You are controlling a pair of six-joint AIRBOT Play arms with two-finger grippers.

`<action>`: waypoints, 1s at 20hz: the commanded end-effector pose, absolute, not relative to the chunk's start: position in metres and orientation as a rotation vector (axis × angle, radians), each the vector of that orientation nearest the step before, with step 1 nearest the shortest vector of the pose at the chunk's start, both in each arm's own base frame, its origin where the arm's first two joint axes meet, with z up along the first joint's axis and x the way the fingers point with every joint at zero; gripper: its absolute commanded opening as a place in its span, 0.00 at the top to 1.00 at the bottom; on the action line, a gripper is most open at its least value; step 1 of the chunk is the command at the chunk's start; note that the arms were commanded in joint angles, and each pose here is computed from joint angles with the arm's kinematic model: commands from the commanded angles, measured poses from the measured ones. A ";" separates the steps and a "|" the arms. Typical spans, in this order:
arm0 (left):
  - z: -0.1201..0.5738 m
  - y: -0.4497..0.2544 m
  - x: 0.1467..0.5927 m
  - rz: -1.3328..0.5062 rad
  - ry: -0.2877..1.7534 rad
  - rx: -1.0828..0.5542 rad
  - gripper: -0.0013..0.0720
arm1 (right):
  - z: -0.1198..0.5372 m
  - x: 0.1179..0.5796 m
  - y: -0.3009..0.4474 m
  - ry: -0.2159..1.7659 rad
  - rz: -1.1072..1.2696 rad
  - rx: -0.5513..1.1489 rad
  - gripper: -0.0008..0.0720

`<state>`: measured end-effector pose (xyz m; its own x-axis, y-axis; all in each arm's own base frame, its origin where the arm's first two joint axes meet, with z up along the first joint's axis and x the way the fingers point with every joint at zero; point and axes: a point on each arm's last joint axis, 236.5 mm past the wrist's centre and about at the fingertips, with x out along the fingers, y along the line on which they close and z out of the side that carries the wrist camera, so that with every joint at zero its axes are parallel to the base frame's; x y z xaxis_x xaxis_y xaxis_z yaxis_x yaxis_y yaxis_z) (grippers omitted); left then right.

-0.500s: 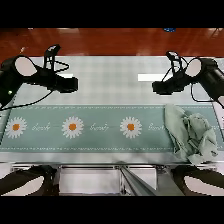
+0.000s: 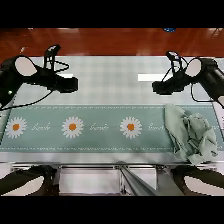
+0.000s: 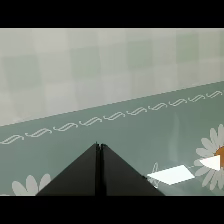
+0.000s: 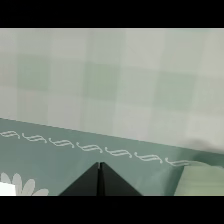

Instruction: Fold the shirts.

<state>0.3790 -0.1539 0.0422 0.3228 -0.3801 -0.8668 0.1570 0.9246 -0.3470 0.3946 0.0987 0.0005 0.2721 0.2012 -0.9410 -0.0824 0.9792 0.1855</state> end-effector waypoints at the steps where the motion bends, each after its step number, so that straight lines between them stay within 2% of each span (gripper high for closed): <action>1: 0.042 -0.156 0.378 -0.354 1.197 -0.232 0.96 | 0.001 0.395 0.099 1.280 0.192 0.107 0.95; 4: 0.043 -0.159 0.378 -0.358 1.200 -0.250 0.96 | 0.001 0.397 0.099 1.271 0.192 0.107 0.95; 13: 0.044 -0.159 0.380 -0.356 1.188 -0.252 0.96 | 0.053 0.486 0.103 0.833 0.176 0.162 0.95; 16: 0.046 -0.152 0.383 -0.343 1.185 -0.262 0.95 | 0.079 0.497 0.112 0.738 0.192 0.247 0.95; 17: 0.050 -0.145 0.385 -0.330 1.184 -0.270 0.79 | 0.093 0.497 0.109 0.701 0.191 0.249 0.78; 18: 0.058 -0.137 0.389 -0.317 1.178 -0.280 0.44 | 0.110 0.498 0.102 0.654 0.182 0.241 0.48; 19: 0.070 -0.125 0.392 -0.301 1.173 -0.290 0.29 | 0.133 0.498 0.089 0.592 0.163 0.210 0.42; 20: 0.085 -0.110 0.394 -0.289 1.162 -0.287 0.29 | 0.156 0.494 0.073 0.540 0.138 0.182 0.42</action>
<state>0.3918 -0.1348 0.0635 0.3602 -0.3850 -0.8497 0.0950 0.9213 -0.3771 0.4913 0.0964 0.1044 0.7566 0.2296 -0.6123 -0.0875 0.9634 0.2533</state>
